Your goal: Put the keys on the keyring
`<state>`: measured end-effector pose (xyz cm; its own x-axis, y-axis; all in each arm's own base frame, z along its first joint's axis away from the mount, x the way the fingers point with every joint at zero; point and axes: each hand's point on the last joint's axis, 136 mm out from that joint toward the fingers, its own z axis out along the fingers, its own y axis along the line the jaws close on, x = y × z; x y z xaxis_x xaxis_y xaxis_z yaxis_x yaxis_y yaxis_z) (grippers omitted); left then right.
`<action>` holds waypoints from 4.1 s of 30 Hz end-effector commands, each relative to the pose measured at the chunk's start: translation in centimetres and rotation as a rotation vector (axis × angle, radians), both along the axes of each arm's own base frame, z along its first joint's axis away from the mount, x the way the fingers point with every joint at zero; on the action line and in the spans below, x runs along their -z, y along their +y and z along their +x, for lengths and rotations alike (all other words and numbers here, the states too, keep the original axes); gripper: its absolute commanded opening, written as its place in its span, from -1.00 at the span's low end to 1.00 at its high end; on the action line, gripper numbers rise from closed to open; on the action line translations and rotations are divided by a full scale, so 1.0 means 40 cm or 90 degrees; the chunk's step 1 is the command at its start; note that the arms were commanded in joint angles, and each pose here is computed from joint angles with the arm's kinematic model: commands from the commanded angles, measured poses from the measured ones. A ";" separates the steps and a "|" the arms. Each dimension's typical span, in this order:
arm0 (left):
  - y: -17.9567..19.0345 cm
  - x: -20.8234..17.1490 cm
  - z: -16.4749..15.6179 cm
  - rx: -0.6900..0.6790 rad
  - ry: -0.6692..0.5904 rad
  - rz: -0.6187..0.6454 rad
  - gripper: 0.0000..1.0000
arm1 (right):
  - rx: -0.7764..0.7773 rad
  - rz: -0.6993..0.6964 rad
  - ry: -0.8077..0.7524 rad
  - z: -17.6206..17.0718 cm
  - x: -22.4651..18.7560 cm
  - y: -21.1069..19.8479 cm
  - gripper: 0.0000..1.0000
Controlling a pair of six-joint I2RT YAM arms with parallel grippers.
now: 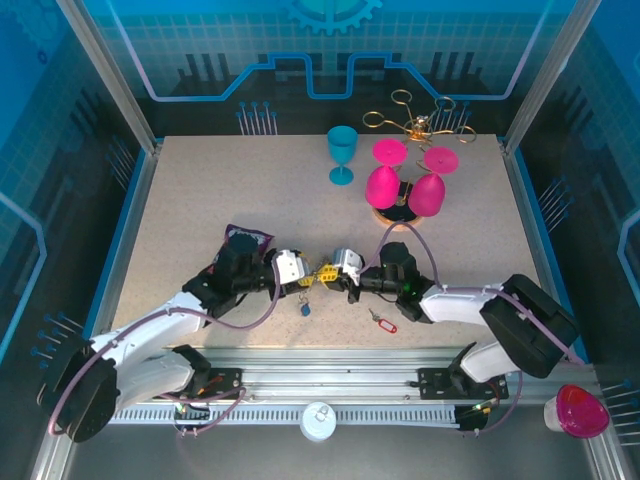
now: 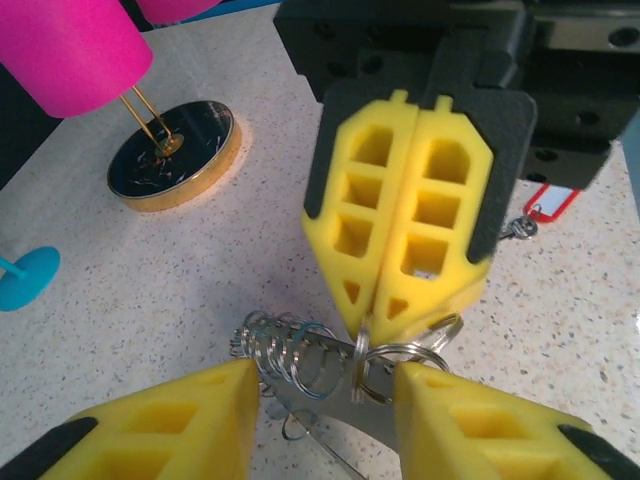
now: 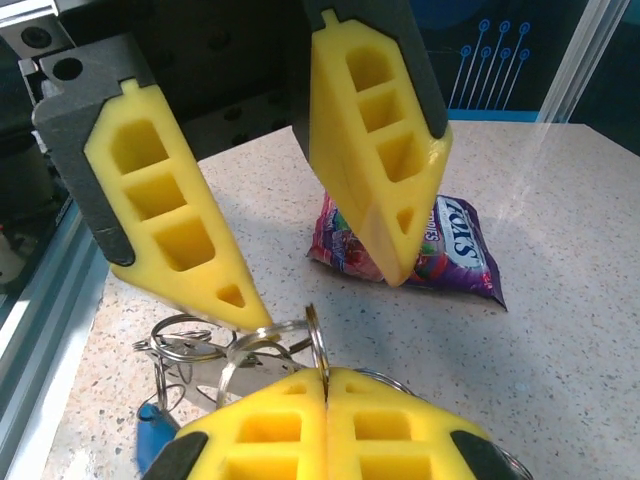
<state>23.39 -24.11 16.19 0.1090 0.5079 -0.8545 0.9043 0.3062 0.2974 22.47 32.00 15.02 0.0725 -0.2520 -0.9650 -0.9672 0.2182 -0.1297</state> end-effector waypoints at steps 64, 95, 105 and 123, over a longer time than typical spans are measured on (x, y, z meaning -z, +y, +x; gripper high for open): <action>0.001 -0.011 -0.022 0.070 0.132 0.016 -0.52 | -0.065 -0.090 -0.015 -0.033 -0.085 0.049 -1.00; -0.014 -0.066 -0.023 0.067 0.025 -0.115 -1.00 | -0.060 0.092 -0.008 -0.013 -0.094 -0.005 -0.45; -0.022 -0.070 -0.023 0.074 0.036 -0.132 -1.00 | -0.048 0.067 -0.017 0.005 -0.068 0.001 -0.46; -0.034 -0.082 -0.034 0.095 0.053 -0.162 -1.00 | -0.069 0.085 -0.039 0.016 -0.100 0.026 -0.86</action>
<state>22.87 -24.80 18.10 0.0493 0.3249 -0.9445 0.9502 0.2761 0.1446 22.62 32.50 17.68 0.1000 -0.1405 -0.9850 -0.9833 0.1374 -0.1194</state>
